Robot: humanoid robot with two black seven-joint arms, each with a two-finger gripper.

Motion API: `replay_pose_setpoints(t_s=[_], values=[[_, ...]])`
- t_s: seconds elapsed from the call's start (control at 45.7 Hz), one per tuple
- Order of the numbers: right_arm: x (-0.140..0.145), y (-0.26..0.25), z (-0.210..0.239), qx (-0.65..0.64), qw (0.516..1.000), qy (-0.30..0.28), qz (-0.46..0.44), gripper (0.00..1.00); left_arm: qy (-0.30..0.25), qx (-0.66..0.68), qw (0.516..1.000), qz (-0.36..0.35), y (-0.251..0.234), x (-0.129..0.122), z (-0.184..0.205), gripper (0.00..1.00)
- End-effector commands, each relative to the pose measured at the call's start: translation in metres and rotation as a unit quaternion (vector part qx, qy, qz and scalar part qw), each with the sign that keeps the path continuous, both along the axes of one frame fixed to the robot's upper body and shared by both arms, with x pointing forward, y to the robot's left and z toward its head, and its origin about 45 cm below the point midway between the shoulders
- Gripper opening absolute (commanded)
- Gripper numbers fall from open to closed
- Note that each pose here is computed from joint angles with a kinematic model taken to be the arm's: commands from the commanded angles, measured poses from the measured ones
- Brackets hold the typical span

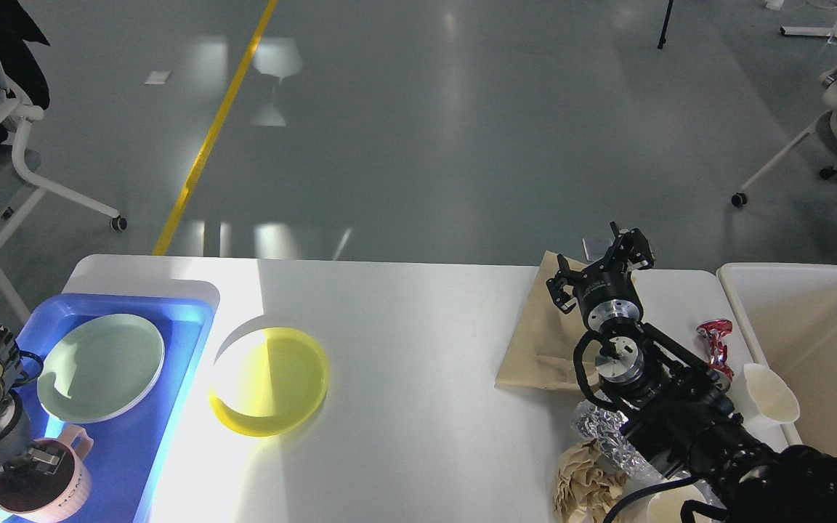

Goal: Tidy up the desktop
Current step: 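Lift the pink mug and set it down near the blue tray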

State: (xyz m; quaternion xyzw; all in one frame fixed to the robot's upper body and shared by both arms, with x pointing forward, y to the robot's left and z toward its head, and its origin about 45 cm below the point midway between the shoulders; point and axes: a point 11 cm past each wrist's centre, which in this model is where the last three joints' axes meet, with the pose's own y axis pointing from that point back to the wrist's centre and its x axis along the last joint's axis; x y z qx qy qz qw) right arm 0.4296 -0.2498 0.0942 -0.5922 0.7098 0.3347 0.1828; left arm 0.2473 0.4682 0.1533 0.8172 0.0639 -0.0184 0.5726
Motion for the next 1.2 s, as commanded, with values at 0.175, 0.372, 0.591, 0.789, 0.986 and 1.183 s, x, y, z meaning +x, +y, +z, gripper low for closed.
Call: replay_pose_setpoints(t_s=[0.175,0.372,0.591,0.789,0.986,1.183], values=[[0.000,0.000,0.000,0.000,1.000,0.000,0.001,1.00,-0.023,0.001,1.000,0.009,0.004,0.003,-0.013,0.02],[0.000,0.000,0.000,0.000,1.000,0.000,0.000,1.00,-0.028,-0.019,0.999,0.028,-0.005,0.006,-0.014,0.04],[0.000,0.000,0.000,0.001,1.000,0.000,0.000,1.00,-0.019,-0.031,0.998,0.045,-0.014,0.002,-0.021,0.06],[0.000,0.000,0.000,0.000,1.000,0.000,0.000,1.00,-0.021,-0.030,0.998,0.045,-0.015,0.003,-0.022,0.19],[0.000,0.000,0.000,0.001,1.000,0.000,0.000,1.00,-0.018,-0.026,0.998,0.045,-0.014,0.002,-0.021,0.81],[0.000,0.000,0.000,-0.001,1.000,0.001,0.000,1.00,0.006,-0.033,0.998,0.047,-0.018,0.004,-0.013,0.98]])
